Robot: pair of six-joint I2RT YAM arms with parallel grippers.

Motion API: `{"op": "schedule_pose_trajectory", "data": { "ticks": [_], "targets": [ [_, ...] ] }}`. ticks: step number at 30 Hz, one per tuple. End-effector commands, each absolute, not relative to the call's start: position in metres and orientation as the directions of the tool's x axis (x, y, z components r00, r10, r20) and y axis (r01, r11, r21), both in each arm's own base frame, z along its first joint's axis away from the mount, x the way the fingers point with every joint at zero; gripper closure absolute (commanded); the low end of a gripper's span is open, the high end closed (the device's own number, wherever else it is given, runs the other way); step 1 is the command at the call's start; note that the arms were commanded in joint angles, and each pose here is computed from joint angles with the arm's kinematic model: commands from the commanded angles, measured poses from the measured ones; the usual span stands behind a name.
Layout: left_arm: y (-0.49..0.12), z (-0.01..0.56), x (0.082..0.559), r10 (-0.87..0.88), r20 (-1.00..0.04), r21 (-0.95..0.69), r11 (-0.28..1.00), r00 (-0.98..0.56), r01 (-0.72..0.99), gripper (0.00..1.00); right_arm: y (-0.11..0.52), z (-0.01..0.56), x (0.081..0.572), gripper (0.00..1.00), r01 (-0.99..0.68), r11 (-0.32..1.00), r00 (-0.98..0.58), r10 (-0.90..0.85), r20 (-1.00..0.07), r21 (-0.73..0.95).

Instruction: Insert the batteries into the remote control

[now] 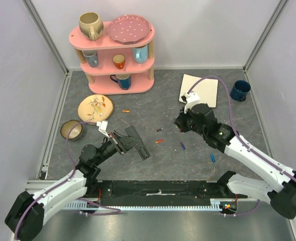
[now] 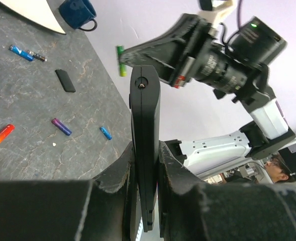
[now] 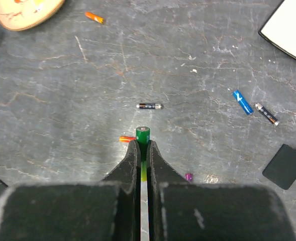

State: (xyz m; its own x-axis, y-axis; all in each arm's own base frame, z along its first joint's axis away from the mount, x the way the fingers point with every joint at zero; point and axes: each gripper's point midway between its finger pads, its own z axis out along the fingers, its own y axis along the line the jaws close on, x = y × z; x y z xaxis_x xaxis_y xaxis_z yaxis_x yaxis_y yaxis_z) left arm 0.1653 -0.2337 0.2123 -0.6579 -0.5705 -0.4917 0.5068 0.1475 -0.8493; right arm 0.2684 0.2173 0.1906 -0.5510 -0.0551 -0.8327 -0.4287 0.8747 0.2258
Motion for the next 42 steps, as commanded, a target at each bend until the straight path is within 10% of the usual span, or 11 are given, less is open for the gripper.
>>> {"op": "schedule_pose_trajectory", "data": {
  "ticks": [1, 42],
  "targets": [
    [-0.234, 0.195, 0.17, -0.59, -0.438, -0.879, 0.123, -0.678, 0.46, 0.98, 0.23, 0.209, 0.251, 1.0, -0.479, 0.836, -0.536, -0.038, -0.843, 0.267],
    [-0.263, 0.269, 0.2, -0.641, -0.391, -0.801, -0.117, -0.661, 0.587, 0.98, 0.33, 0.222, 0.178, 1.0, -0.586, 0.766, -0.463, -0.047, -0.885, 0.266]
  ]
}}
